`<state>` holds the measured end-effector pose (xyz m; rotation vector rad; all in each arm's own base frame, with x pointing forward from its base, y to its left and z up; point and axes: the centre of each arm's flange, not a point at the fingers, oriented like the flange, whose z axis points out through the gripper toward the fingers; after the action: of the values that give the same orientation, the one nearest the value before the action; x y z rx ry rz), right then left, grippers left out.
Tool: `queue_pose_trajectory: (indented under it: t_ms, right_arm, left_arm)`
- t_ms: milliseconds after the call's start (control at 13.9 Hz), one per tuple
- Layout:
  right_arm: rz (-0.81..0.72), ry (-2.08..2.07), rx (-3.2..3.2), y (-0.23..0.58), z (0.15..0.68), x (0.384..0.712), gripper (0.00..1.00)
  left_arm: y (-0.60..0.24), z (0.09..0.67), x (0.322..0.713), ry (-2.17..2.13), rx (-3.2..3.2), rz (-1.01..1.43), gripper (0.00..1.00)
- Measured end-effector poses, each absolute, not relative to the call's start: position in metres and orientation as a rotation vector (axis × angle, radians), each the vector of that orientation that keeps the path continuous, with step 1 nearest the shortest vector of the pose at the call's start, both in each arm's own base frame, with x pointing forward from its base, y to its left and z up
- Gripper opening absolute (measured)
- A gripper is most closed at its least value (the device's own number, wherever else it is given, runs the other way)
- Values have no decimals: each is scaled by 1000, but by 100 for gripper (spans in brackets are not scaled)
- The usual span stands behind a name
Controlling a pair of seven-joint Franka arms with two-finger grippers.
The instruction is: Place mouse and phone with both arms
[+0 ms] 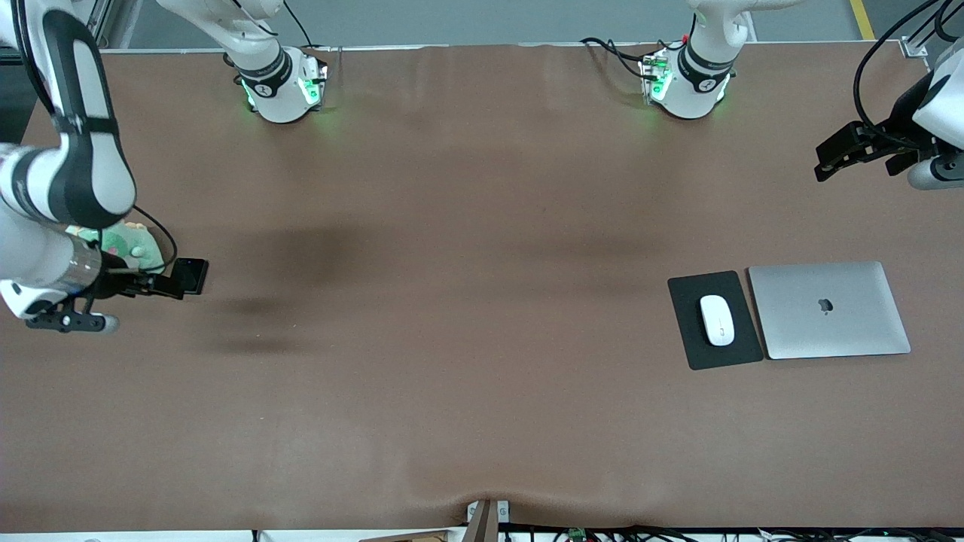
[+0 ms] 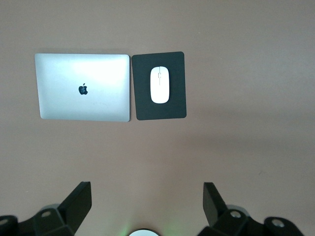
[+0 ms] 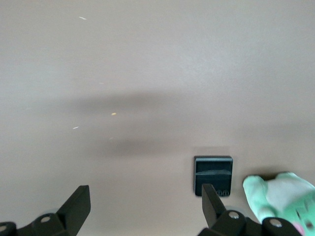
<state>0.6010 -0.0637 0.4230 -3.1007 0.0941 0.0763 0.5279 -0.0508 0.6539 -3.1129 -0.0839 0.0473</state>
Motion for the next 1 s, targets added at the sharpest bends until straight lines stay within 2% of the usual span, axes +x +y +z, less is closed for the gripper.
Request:
queue_pose_trajectory:
  t_ms: [215,574,1004]
  right_arm:
    - [59,50,-3098,-45,498,575,100]
    - [135,36,-3091,-32,598,545,100]
    - [92,59,-3095,-23,629,535,100]
  left_arm:
    - [-51,654,528,-84,-3113,46,100]
    - [-51,655,526,-84,-3112,54,100]
    - [-51,655,526,-83,-3112,56,100]
